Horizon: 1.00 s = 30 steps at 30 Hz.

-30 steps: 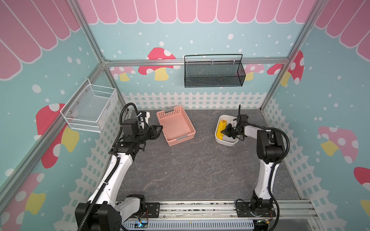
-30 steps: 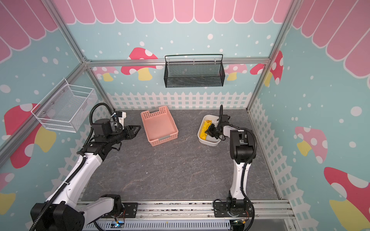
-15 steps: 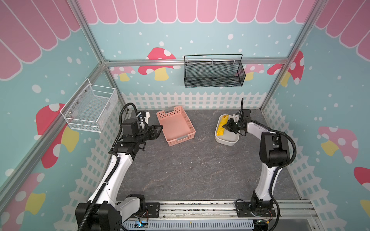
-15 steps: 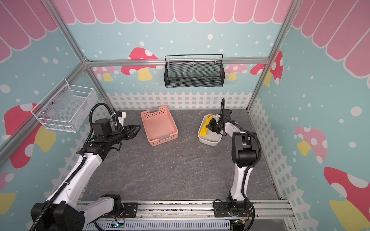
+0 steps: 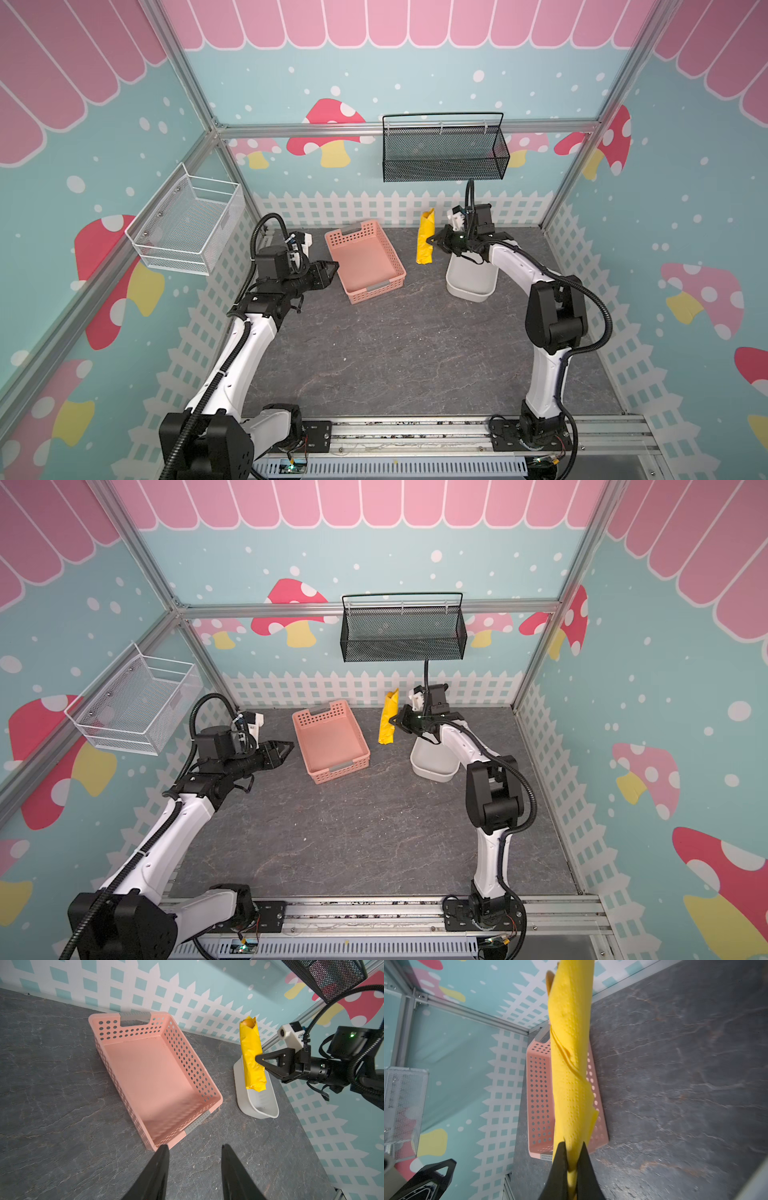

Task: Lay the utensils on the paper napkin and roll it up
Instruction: 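Lift the yellow napkin roll out of the bowl with the right gripper, then carry the roll over the pink basket with the right gripper while the left gripper approaches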

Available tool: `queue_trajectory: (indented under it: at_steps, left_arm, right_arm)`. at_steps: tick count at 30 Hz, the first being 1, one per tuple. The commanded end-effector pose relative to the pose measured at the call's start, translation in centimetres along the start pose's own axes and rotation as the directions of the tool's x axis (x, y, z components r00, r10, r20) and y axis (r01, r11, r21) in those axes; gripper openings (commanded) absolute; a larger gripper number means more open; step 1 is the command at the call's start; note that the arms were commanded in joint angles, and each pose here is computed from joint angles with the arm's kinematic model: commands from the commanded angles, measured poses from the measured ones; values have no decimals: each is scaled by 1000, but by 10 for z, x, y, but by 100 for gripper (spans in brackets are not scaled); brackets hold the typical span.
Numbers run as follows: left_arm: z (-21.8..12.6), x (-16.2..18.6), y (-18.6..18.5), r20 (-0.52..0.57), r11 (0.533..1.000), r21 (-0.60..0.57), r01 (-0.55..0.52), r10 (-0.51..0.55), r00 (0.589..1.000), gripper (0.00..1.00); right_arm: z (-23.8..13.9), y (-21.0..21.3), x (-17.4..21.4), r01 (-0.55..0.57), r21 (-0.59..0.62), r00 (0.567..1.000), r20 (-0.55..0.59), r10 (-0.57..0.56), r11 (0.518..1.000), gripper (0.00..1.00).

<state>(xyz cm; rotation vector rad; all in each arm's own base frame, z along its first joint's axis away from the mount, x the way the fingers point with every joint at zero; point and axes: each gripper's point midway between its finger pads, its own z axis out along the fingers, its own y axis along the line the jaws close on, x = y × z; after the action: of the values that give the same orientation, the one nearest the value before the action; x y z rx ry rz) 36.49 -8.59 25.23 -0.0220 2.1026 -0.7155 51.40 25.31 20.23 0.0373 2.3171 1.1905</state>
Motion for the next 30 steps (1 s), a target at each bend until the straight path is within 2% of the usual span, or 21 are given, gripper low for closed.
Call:
queue_trajectory:
  at_steps: [1, 9, 18, 21, 24, 27, 30]
  left_arm:
    - [4, 0, 3, -20, 1000, -1, 15, -15, 1000, 43]
    - [16, 11, 20, -78, 997, -63, 54, -59, 995, 43]
    - [24, 20, 34, -122, 991, -108, 78, -91, 988, 42]
    - [31, 22, 42, -129, 985, -140, 102, -121, 984, 42]
    - [41, 23, 62, -135, 960, -232, 158, -193, 972, 42]
    - [57, 24, 72, -162, 942, -266, 204, -252, 954, 40]
    - [74, 26, 83, -185, 926, -317, 207, -275, 944, 39]
  right_arm:
    - [28, 20, 11, 56, -84, 997, -47, -60, 995, 0]
    - [87, 57, 31, 145, -218, 979, -110, -172, 965, 0]
    - [139, 63, 47, 182, -267, 965, -138, -225, 946, 0]
    - [146, 62, 51, 182, -262, 964, -143, -224, 948, 0]
    - [146, 64, 52, 179, -262, 964, -145, -222, 948, 0]
    - [143, 68, 51, 187, -260, 963, -140, -228, 947, 0]
    - [140, 72, 50, 192, -262, 963, -137, -234, 946, 0]
